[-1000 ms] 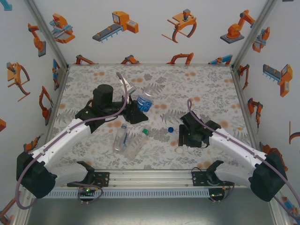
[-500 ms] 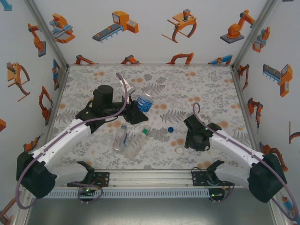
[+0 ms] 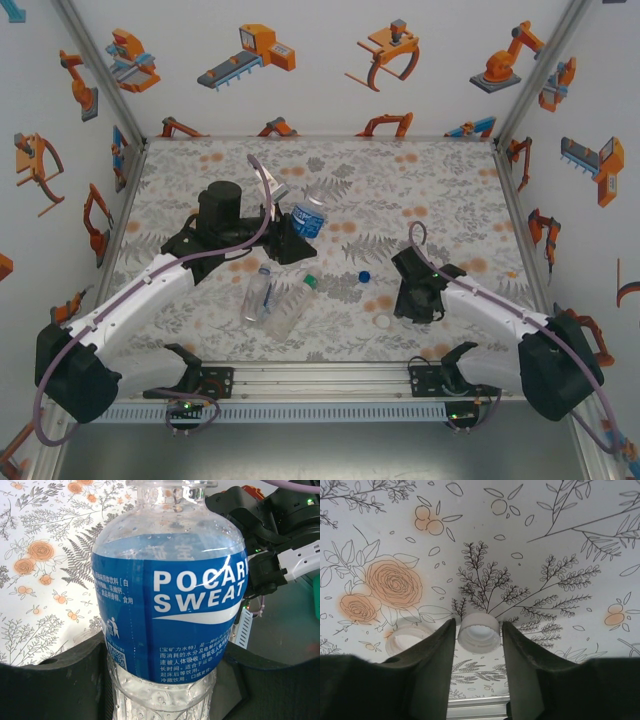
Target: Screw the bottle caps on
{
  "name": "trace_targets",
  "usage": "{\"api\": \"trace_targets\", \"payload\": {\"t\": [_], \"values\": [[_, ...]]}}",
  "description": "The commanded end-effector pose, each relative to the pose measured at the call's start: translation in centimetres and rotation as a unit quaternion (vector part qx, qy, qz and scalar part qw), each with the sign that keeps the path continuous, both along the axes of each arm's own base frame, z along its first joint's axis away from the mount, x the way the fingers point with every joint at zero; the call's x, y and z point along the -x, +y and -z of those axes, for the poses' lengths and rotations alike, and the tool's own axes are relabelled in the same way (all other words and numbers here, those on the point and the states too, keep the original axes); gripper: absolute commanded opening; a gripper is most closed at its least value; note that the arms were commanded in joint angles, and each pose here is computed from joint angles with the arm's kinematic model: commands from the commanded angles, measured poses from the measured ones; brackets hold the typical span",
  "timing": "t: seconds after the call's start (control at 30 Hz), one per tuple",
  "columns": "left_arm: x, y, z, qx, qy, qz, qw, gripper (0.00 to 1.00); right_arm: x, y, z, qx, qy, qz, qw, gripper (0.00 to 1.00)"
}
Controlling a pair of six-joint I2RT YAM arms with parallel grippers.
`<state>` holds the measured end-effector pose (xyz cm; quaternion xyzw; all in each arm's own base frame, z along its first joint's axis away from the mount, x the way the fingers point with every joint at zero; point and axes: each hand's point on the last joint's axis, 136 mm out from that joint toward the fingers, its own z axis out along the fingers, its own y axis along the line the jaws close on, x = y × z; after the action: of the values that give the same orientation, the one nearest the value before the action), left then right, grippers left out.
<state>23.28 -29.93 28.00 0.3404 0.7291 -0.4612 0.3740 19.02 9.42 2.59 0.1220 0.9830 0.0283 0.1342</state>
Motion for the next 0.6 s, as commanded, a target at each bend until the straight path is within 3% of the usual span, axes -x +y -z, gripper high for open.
{"api": "trace_targets", "payload": {"t": [0.0,0.33,0.57], "values": [[-0.1,0.1,-0.7,0.009,-0.003,-0.002,1.0,0.0,-0.5,-0.4,0.2,0.013,-0.007,-0.001,1.0,0.36],[0.3,0.8,-0.7,-0.002,-0.008,-0.01,1.0,0.0,-3.1,1.5,-2.3,0.019,-0.025,-0.038,0.999,0.33],[0.2,2.0,-0.8,-0.01,-0.025,-0.044,0.999,0.0,-5.0,7.9,-4.6,0.017,-0.046,-0.114,0.992,0.33]]}}
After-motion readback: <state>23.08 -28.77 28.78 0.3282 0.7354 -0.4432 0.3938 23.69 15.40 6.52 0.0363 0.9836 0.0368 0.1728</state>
